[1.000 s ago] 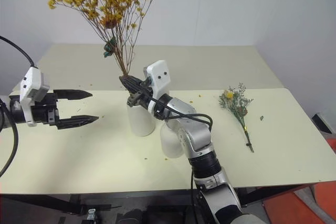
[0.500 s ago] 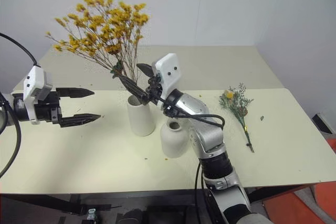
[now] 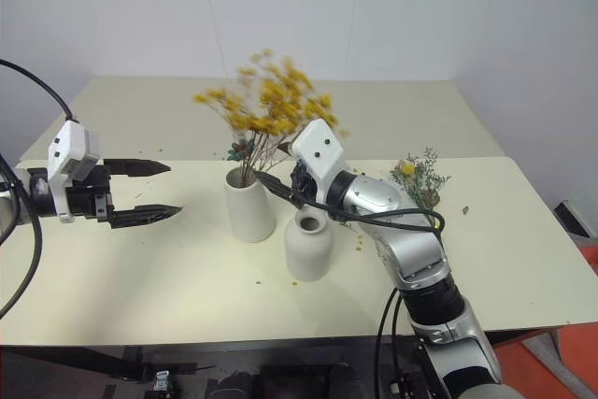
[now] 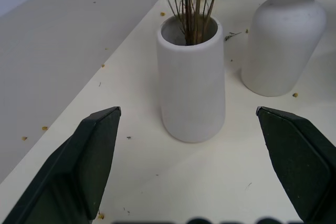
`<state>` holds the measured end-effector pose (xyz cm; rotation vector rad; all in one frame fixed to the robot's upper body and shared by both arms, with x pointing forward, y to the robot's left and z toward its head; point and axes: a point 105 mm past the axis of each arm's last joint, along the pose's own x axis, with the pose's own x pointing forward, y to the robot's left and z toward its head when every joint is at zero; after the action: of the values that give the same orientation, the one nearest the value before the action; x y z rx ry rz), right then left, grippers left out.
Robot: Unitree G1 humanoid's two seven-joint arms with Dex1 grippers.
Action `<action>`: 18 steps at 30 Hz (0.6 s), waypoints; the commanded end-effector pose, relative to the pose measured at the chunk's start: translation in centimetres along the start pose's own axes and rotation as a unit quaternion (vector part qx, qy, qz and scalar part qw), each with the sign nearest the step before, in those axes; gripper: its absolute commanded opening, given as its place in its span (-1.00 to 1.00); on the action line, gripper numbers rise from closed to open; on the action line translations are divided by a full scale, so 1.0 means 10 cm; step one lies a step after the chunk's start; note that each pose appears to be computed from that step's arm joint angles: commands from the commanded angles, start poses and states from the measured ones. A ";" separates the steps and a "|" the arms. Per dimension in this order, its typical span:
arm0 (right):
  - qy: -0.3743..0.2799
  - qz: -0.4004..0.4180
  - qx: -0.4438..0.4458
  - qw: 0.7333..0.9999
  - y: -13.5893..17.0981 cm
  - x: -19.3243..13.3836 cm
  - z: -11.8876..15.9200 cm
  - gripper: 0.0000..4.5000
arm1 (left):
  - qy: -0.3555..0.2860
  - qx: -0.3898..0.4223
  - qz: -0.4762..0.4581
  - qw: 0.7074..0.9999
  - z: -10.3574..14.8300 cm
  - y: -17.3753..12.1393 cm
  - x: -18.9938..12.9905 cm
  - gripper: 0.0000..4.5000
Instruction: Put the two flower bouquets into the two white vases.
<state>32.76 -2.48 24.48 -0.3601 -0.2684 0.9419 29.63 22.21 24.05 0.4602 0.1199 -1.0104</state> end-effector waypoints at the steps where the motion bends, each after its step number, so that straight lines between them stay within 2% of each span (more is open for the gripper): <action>1: -0.051 0.006 -0.031 0.998 0.00 -0.04 0.29 0.55 | -0.010 0.025 0.002 1.000 0.10 0.01 -0.01 1.00; 14: -0.071 0.006 -0.038 0.997 0.03 0.03 0.40 0.55 | -0.010 0.025 0.003 1.000 0.11 0.00 -0.02 1.00; 18: -0.061 -0.014 -0.047 0.997 -0.09 -0.05 0.37 0.55 | -0.007 0.026 0.005 1.000 0.10 0.00 -0.03 1.00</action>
<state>32.09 -1.64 26.16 -0.3712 -0.3428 0.9716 29.68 22.13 23.99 0.4589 0.1189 -1.0105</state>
